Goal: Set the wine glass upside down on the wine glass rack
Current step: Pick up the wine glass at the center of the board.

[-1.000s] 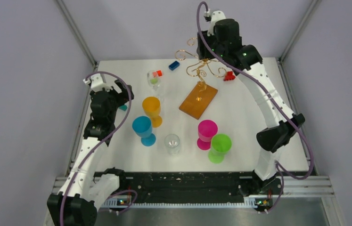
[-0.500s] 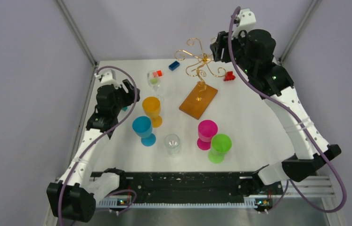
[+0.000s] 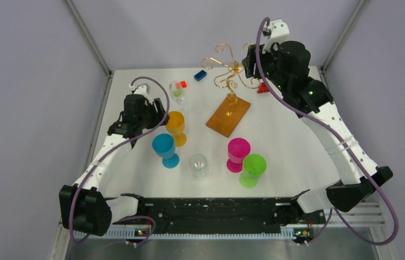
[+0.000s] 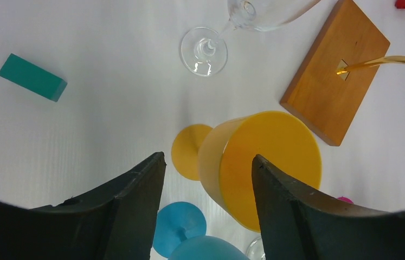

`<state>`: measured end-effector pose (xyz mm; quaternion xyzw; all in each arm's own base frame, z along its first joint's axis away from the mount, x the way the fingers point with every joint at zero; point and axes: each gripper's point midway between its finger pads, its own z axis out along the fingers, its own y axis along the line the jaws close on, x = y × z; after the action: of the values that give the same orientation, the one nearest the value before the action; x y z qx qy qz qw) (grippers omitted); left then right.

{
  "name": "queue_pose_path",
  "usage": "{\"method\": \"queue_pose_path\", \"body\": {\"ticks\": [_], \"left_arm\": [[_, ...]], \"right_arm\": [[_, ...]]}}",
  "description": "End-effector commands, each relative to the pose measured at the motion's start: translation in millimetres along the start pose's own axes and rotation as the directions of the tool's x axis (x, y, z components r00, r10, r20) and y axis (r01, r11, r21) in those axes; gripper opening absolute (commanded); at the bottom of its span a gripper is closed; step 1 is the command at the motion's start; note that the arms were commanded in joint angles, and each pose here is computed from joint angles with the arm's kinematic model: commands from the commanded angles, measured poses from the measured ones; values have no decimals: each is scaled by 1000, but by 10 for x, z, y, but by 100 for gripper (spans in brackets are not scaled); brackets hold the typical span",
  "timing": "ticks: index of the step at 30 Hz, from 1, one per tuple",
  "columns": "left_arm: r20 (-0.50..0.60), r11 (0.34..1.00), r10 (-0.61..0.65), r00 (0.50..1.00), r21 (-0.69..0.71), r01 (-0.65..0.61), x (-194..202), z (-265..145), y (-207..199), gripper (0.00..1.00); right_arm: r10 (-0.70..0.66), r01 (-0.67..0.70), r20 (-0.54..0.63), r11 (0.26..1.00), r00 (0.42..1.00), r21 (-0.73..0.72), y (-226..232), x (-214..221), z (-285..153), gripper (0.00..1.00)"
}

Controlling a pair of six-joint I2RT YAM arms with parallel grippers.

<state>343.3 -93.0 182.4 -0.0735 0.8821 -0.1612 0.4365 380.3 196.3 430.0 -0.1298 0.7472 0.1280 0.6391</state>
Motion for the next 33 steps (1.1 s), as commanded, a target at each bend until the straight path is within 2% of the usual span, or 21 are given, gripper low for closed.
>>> {"method": "queue_pose_path", "body": {"ticks": [1,10,15,24,33], "left_arm": [[4,998,39,999,46,-39,-131,14,-137,64],[-97,990,137,986,-20,-139,20,199,-161,58],[-131,972,192,973,-113,-207,60,266,-48,52],[-144,967,214,966,-106,-230,61,308,-92,33],[-138,968,223,965,-87,-236,45,295,-150,27]], "right_arm": [[0,0,69,1000,998,2,10,-201,-125,57],[-10,9,46,1000,999,14,-19,-105,-133,57],[-18,17,36,1000,999,20,-32,-59,-122,57],[-29,28,27,999,999,32,-48,-14,-86,57],[-27,26,25,999,999,40,-71,19,-113,57]]}}
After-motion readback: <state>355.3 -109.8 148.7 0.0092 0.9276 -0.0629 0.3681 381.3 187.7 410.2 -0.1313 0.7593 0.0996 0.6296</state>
